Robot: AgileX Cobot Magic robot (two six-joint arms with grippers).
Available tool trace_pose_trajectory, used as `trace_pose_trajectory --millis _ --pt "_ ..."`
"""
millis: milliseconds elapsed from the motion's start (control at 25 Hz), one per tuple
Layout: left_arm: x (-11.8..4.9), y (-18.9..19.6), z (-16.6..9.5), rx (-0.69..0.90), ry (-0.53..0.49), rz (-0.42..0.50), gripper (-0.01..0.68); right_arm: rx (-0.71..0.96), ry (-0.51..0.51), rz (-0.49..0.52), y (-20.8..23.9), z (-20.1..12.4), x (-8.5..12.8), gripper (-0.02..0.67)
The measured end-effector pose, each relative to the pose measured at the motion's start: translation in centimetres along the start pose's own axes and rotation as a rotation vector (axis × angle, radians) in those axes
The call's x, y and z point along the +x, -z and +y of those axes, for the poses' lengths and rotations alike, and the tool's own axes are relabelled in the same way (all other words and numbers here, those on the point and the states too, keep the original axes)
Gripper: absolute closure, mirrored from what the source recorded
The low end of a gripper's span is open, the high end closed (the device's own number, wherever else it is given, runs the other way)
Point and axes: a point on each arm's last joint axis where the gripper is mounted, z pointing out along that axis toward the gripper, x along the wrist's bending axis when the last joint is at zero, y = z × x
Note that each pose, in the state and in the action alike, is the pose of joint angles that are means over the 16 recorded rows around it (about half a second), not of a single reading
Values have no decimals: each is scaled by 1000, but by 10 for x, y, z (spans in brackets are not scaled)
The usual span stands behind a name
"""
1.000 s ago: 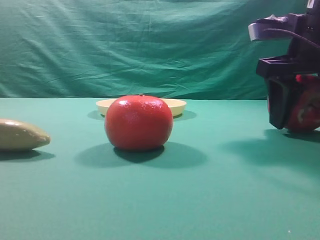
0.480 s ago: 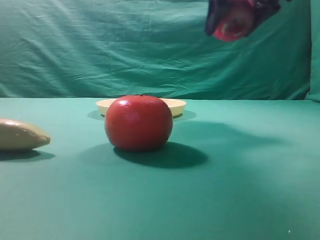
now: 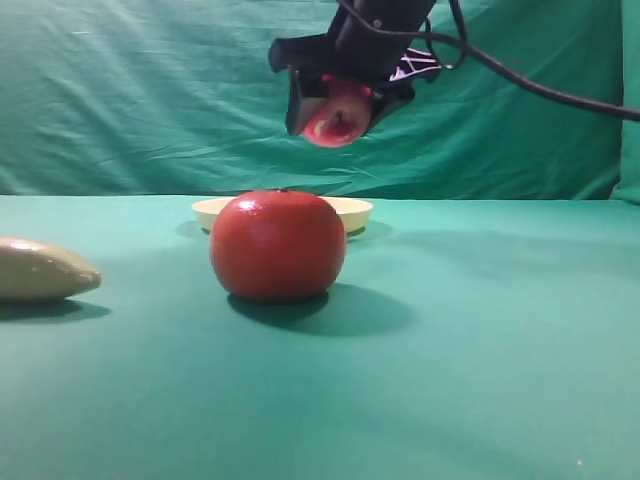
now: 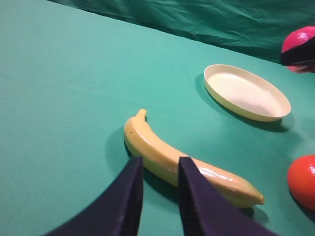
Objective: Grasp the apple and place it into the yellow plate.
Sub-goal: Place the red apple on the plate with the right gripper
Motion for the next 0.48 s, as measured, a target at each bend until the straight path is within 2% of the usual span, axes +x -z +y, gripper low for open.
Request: trace_pose_trajectory --millis 280,360,480 --pt "0 0 0 0 0 0 516 12 53 -24 16 17 -3 25" --pt "0 0 0 0 0 0 516 14 69 -36 29 27 -4 48" --pt "0 0 0 0 0 0 516 14 88 -59 54 44 -7 137"
